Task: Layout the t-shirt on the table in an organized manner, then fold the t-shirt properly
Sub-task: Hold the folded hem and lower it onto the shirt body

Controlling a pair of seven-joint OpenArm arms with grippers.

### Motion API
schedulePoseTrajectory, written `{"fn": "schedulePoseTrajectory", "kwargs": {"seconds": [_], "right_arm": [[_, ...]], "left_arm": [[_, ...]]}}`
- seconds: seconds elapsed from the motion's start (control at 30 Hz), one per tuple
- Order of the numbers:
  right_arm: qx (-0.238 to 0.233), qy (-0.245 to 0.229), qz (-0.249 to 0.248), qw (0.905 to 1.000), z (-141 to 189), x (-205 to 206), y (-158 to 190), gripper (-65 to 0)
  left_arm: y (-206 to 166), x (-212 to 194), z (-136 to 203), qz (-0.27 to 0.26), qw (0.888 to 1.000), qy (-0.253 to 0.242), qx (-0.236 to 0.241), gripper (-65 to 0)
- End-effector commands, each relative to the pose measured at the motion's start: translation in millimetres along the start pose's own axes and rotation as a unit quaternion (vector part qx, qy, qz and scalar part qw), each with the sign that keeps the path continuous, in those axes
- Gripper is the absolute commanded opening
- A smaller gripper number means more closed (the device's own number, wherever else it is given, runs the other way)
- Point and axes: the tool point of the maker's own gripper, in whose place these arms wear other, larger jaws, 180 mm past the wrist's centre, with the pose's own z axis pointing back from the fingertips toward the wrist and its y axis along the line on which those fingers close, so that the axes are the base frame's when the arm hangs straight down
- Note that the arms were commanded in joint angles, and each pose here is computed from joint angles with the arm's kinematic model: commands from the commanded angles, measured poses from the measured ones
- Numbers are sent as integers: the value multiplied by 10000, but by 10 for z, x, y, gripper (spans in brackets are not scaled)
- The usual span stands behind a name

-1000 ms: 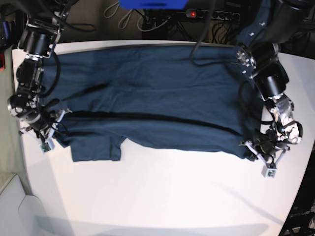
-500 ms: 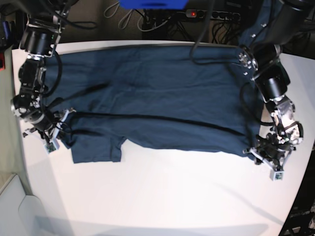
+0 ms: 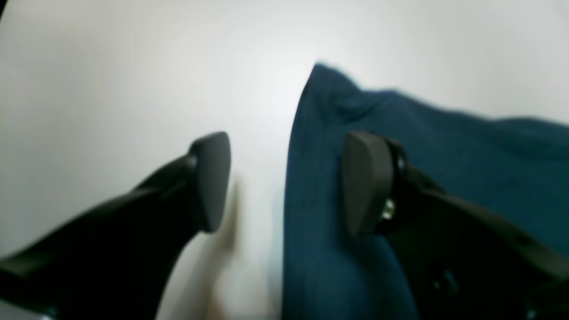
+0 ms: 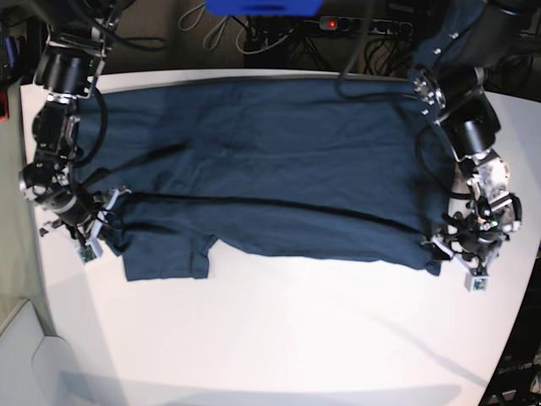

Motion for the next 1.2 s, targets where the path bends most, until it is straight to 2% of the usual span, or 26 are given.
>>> {"fn": "schedulePoseTrajectory", "kwargs": {"seconds": [0.0,0.3,0.57,0.77,0.83,1.0,1.13,1.17], "right_arm": [[-145,-277,22,9995,42,185,-131,-650],[-157,-281,28,9995,44,196,-144,-650],[-165,-292,34,9994,46,205,-153,-650],[-165,-300,34,9994,46,207,-153,-650],[-168,-307,34,9994,46,215,-157,-650],[-168,-307,34,9994,46,215,-157,-650],[-168,-307,34,9994,46,215,-157,-650],[-168,-307,34,9994,46,215,-157,-650]], "left_arm": [[81,189,35,-25,9997,-216,77,-266],[-99,-78,-185,304,9991,-87,-267,-265],[-129,-251,-242,417,9984,103,-359,-273],[-71,-362,-245,447,9981,248,-344,-463],[-44,-387,-236,440,9981,271,-322,-494],[-43,-478,-226,429,9979,346,-333,-510],[-49,-492,-225,423,9978,368,-348,-650],[-58,-499,-226,425,9977,383,-356,-650]]}}
